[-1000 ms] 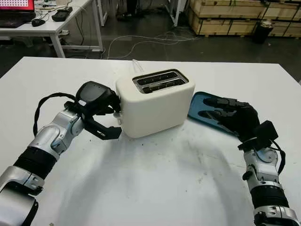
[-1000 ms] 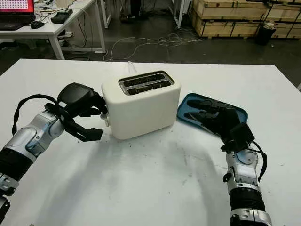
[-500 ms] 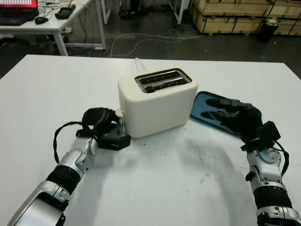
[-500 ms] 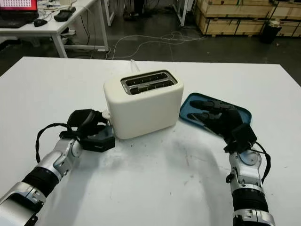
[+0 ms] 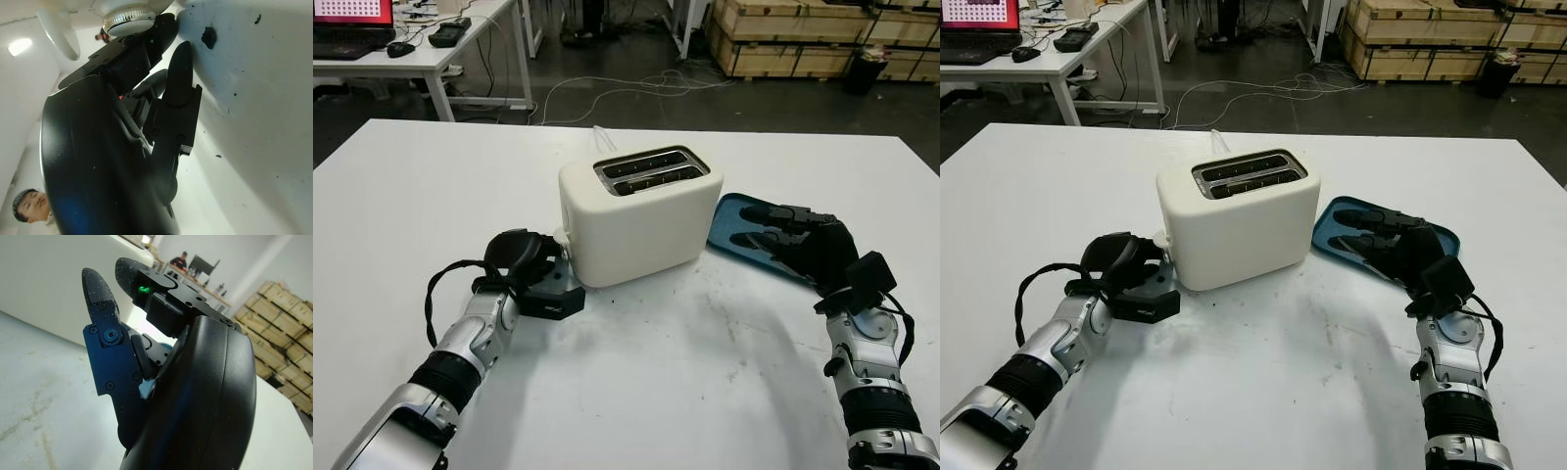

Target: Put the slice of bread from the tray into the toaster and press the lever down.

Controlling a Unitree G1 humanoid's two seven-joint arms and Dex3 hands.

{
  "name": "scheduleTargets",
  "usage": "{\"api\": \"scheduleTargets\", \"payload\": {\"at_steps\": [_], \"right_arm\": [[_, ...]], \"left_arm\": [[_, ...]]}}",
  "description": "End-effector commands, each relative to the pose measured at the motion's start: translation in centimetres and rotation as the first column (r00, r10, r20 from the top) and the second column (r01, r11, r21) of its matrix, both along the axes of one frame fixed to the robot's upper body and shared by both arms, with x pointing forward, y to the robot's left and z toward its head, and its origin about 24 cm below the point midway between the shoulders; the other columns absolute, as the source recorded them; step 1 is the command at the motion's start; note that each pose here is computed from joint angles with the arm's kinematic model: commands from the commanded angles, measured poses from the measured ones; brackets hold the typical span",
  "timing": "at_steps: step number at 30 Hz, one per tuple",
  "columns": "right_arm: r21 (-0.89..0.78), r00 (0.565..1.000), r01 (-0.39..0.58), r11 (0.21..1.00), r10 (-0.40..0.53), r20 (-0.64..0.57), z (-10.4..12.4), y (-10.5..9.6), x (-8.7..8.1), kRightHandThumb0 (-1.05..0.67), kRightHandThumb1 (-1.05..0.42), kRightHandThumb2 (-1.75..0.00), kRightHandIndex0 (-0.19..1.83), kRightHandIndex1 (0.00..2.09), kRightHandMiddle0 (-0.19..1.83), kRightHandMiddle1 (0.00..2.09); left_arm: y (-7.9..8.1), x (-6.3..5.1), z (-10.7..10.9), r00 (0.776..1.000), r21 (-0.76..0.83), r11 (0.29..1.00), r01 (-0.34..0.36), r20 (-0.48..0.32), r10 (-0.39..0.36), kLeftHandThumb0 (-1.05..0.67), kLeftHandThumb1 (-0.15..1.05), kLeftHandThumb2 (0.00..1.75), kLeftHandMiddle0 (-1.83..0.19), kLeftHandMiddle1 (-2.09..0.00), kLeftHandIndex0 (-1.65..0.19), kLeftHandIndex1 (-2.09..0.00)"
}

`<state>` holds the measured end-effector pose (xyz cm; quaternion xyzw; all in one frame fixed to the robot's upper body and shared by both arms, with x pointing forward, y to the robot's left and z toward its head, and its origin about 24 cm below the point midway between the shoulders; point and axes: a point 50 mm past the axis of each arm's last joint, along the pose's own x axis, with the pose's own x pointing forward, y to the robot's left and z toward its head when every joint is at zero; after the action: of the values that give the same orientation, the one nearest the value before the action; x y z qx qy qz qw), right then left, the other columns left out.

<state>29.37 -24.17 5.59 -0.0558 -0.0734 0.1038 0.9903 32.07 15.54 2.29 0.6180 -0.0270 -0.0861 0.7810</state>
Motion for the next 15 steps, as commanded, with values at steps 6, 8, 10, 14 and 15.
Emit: {"api": "scheduleTargets", "payload": {"at_steps": [6, 8, 10, 14, 15], "right_arm": [[0.005, 1.0, 0.002, 1.0, -0.002, 0.004, 0.2, 0.1, 0.2, -0.56, -0.82, 0.0, 1.18, 0.0, 1.11, 0.0], [0.005, 1.0, 0.002, 1.0, -0.002, 0.008, 0.3, 0.1, 0.3, -0.55, -0.82, 0.0, 1.16, 0.0, 1.09, 0.0], [-0.003, 1.0, 0.004, 1.0, -0.004, 0.015, 0.3, 0.1, 0.4, -0.55, -0.82, 0.0, 1.16, 0.0, 1.09, 0.0], [-0.007, 1.0, 0.001, 1.0, -0.001, 0.026, 0.5, 0.3, 0.5, -0.54, -0.83, 0.0, 1.15, 0.0, 1.07, 0.0], [-0.005, 1.0, 0.0, 1.0, 0.0, 0.027, 0.4, 0.3, 0.6, -0.54, -0.83, 0.0, 1.15, 0.0, 1.07, 0.0]], "left_arm": [[-3.0, -2.2, -0.9, 0.987, -0.08, 0.985, 0.156, -0.031, -0.159, -0.17, 0.92, 0.1, -0.71, -1.59, -1.1, -0.03], [-1.0, -1.9, 0.4, 0.995, -0.071, 0.992, 0.1, 0.034, -0.098, -0.21, 0.92, 0.08, -0.74, -1.52, -1.09, -0.02], [0.7, -1.7, 1.6, 0.995, -0.066, 0.996, 0.054, 0.085, -0.048, -0.22, 0.92, 0.08, -0.77, -1.49, -1.08, -0.01], [4.0, -1.7, 4.1, 0.984, -0.051, 0.998, -0.04, 0.17, 0.048, -0.24, 0.92, 0.03, -0.83, -1.34, -1.1, -0.02], [4.7, -1.8, 4.6, 0.981, -0.052, 0.997, -0.056, 0.183, 0.065, -0.25, 0.92, 0.02, -0.85, -1.31, -1.1, -0.02]]}}
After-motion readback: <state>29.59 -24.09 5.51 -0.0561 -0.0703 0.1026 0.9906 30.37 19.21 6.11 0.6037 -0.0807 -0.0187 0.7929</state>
